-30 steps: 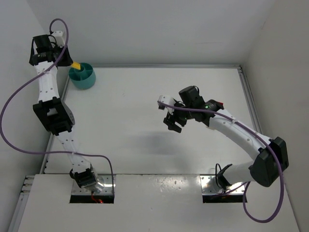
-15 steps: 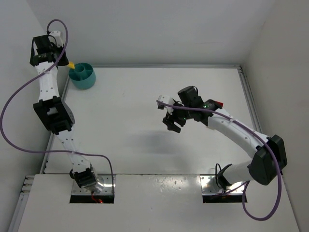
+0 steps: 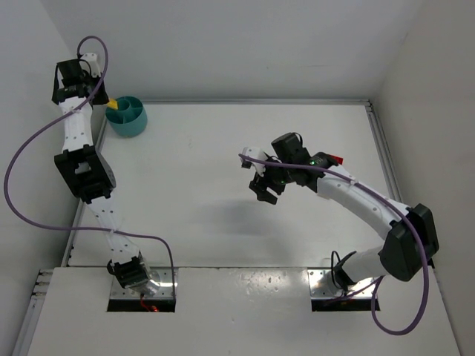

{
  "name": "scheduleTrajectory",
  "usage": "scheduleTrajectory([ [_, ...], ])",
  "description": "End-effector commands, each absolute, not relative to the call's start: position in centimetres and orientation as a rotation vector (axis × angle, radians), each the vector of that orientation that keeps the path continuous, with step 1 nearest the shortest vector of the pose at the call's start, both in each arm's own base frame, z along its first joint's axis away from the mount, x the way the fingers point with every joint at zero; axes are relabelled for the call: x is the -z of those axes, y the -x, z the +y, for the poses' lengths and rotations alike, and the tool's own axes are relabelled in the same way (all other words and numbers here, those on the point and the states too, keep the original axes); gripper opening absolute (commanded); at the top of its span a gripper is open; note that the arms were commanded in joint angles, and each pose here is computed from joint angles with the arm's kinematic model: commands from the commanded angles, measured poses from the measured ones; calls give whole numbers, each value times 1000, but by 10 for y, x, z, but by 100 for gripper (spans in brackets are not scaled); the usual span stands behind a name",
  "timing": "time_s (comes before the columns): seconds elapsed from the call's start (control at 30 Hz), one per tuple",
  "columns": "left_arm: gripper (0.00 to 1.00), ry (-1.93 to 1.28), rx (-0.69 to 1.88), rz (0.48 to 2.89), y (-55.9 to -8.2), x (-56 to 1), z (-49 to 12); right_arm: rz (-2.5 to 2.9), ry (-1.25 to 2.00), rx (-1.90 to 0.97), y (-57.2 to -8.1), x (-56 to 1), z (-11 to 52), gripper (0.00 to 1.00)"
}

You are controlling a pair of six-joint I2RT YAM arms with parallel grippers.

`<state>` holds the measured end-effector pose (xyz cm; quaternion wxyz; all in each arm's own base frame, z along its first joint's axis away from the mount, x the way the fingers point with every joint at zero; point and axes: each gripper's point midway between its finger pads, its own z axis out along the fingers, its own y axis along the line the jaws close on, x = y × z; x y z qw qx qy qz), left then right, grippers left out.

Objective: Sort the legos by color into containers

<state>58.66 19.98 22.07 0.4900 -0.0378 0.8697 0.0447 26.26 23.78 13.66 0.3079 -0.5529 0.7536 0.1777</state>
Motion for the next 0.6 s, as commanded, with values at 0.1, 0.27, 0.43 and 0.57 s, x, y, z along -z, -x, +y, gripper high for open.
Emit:
scheduleTrajectory([
  [0.1,7,92,-110,2058,-597,-233,202,2001,1429,-479,-268,-135,241,71],
  [0.27,7,66,-95,2029,-601,-243,194,2001,1428,-479,-268,-135,241,71],
  [0.43,7,55,-93,2018,-605,-245,189,1993,1425,-478,-269,-136,242,71],
  [0.57,7,53,-93,2030,-607,-238,185,2007,1419,-475,-270,-133,239,71],
])
